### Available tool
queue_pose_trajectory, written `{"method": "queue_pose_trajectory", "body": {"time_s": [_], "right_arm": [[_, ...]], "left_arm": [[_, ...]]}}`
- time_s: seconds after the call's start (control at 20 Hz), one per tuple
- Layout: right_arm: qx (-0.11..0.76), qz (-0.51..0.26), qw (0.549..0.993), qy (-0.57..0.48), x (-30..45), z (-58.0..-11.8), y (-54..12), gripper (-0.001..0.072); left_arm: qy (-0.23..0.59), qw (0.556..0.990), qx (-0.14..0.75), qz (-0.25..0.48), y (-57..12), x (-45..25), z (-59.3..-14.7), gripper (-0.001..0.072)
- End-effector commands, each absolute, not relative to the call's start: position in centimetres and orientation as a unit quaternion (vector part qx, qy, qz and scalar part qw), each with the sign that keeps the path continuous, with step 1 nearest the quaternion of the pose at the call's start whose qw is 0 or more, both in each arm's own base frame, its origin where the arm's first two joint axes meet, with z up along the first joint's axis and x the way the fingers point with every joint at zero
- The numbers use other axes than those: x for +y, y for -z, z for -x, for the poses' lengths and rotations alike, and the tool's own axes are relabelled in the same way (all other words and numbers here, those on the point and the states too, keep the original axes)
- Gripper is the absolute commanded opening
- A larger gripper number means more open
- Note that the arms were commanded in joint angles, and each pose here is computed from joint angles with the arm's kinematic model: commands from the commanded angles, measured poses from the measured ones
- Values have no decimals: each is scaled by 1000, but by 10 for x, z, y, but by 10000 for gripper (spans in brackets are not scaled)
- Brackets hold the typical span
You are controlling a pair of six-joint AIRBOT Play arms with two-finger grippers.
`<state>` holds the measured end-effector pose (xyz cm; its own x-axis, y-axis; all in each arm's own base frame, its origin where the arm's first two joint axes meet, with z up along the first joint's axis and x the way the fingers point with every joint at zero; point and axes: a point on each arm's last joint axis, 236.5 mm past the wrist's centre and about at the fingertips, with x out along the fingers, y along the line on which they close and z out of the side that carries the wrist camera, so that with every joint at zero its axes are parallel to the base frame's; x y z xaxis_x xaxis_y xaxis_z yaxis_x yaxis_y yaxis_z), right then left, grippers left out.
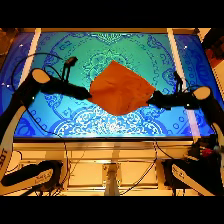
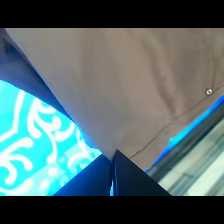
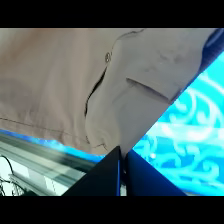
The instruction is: Fold the clothes and pants, and hang the long-sleeved shirts on hangers.
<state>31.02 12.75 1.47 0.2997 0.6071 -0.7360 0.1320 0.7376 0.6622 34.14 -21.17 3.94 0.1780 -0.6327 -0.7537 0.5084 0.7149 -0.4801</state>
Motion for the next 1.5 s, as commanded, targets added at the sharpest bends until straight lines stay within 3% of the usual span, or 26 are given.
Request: {"method": "queue_pose_trajectory", "body": {"time_s": [0.0,0.35,0.55,0.8,1.05,1.45], "right_arm": [[597,-350,709,-138,132,-248,9,10],[641,-398,647,-114,147,-164,26,10],[631,-442,632,-83,149,-157,12,10],[567,-496,657,-27,133,-209,-3,11],[447,-557,696,70,84,-295,-3,11],[318,-649,667,181,27,-364,25,11]], "left_arm": [[374,752,541,46,-20,-211,-296,2],[350,747,565,1,-34,-213,-248,2],[357,743,566,20,-52,-240,-237,2],[355,773,524,34,-104,-261,-307,2],[343,767,541,43,-92,-284,-388,4],[327,833,424,142,-77,-336,-512,3]]}}
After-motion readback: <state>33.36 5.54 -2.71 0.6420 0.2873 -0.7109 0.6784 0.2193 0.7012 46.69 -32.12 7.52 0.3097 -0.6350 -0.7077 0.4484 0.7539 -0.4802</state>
